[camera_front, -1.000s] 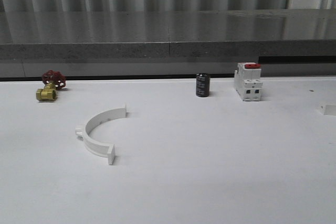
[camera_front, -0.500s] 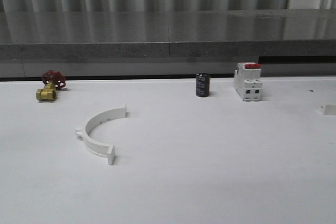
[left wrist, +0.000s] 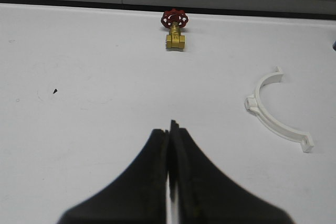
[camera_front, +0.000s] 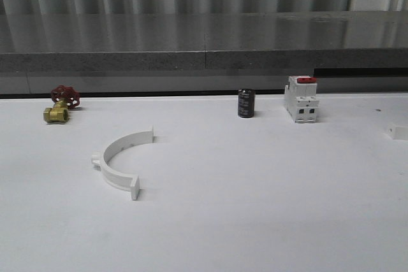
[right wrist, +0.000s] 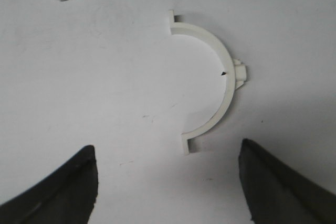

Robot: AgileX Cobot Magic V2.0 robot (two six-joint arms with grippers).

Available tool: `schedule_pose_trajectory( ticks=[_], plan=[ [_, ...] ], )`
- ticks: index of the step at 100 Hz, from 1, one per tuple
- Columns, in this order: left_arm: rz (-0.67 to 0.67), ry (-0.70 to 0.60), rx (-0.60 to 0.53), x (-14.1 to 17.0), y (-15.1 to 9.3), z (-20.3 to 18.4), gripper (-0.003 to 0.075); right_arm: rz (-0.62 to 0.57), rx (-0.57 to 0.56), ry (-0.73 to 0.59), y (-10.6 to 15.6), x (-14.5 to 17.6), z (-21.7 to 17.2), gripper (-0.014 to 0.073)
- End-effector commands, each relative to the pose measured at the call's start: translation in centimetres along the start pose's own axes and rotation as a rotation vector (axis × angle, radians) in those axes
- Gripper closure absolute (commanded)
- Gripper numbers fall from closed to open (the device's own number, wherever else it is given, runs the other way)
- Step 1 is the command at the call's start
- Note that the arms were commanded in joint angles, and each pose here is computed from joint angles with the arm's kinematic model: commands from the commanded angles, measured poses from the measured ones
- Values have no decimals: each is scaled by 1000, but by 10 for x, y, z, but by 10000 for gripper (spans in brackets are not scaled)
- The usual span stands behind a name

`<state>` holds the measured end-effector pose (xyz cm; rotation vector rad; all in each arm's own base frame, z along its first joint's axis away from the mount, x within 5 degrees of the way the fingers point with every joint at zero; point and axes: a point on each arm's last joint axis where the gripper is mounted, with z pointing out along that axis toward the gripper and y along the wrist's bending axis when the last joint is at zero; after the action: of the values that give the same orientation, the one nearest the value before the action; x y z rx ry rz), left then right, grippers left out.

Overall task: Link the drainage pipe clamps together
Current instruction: 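Grasp the second white clamp half by its end with the right gripper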

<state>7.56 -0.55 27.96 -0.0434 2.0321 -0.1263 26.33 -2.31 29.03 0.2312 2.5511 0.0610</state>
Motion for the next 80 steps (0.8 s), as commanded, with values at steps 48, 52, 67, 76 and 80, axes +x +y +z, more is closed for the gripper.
schedule_pose_trajectory(
  ticks=[48,52,67,76,80],
  plan=[
    [-5,-86,24,-13,-3,-3,741,-75,75,101,-49,-45,89,35],
    [-5,-86,24,-13,-3,-3,741,-78,74,115,-50,-44,96,35],
    [-5,-86,24,-13,-3,-3,741,-83,75,136,-53,-41,118,35],
    [-5,-86,24,-13,-3,-3,741,-102,73,148,-55,-39,128,35],
    [-5,-86,24,-13,-3,-3,741,-107,73,153,-55,-38,132,35]
  ],
)
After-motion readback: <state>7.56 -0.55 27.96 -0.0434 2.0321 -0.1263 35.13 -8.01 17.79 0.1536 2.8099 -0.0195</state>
